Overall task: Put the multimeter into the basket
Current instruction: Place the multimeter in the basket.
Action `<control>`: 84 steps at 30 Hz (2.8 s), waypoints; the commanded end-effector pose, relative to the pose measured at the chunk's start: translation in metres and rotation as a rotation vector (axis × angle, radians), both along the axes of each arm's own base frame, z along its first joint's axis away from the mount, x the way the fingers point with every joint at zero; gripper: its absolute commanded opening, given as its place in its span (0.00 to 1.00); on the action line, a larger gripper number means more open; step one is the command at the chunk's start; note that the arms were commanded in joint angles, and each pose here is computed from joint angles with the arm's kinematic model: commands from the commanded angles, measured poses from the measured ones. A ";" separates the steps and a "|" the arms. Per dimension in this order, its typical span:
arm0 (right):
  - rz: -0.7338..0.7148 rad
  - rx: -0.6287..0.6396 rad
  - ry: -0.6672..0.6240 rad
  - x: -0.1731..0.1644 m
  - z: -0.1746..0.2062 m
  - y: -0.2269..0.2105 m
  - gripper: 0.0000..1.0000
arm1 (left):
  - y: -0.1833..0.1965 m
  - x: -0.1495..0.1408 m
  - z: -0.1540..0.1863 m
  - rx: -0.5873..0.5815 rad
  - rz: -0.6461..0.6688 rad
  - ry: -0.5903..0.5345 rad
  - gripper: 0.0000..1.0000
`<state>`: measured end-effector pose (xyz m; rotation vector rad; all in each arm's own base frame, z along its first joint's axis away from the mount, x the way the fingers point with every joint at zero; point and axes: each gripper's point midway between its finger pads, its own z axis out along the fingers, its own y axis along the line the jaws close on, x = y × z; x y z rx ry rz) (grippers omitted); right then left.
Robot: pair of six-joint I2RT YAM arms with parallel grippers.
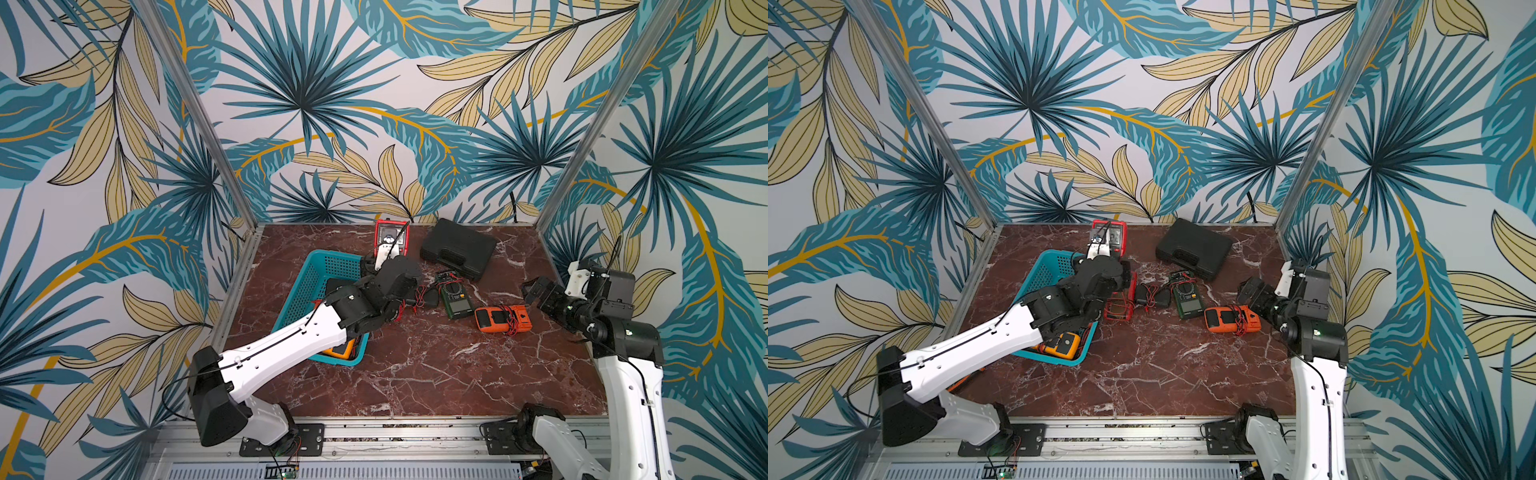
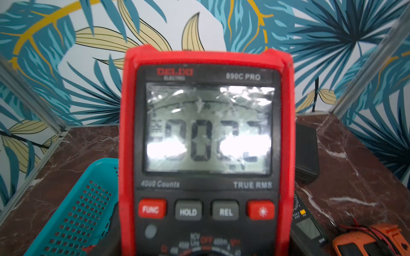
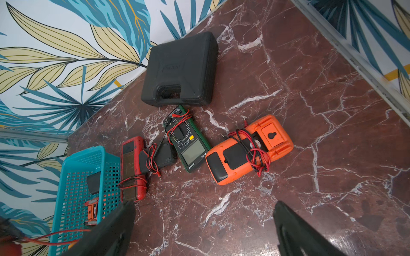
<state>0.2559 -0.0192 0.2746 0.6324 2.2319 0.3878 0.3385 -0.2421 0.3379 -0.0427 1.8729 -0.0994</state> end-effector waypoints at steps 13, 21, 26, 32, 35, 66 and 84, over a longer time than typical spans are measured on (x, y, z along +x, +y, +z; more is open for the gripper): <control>0.128 0.141 -0.051 0.011 -0.017 0.029 0.99 | 0.126 -0.010 -0.015 -0.187 0.513 -0.068 0.00; 0.163 0.144 -0.054 0.012 -0.017 0.036 0.99 | 0.148 -0.033 -0.069 -0.294 0.787 0.068 0.00; 0.168 0.144 -0.046 0.011 -0.020 0.037 0.99 | 0.157 -0.045 -0.085 -0.278 0.879 0.117 0.00; 0.166 0.149 -0.044 0.013 -0.022 0.038 0.99 | 0.149 -0.045 -0.113 -0.335 0.827 0.205 0.00; 0.168 0.153 -0.047 0.013 -0.022 0.040 0.99 | 0.146 -0.040 -0.128 -0.379 0.805 0.267 0.00; 0.194 0.153 -0.010 0.021 -0.041 0.052 0.99 | 0.131 -0.020 -0.216 -0.629 1.037 0.485 0.09; 0.154 0.100 -0.028 0.021 -0.034 0.047 0.99 | 0.136 -0.030 -0.236 -0.679 1.090 0.510 1.00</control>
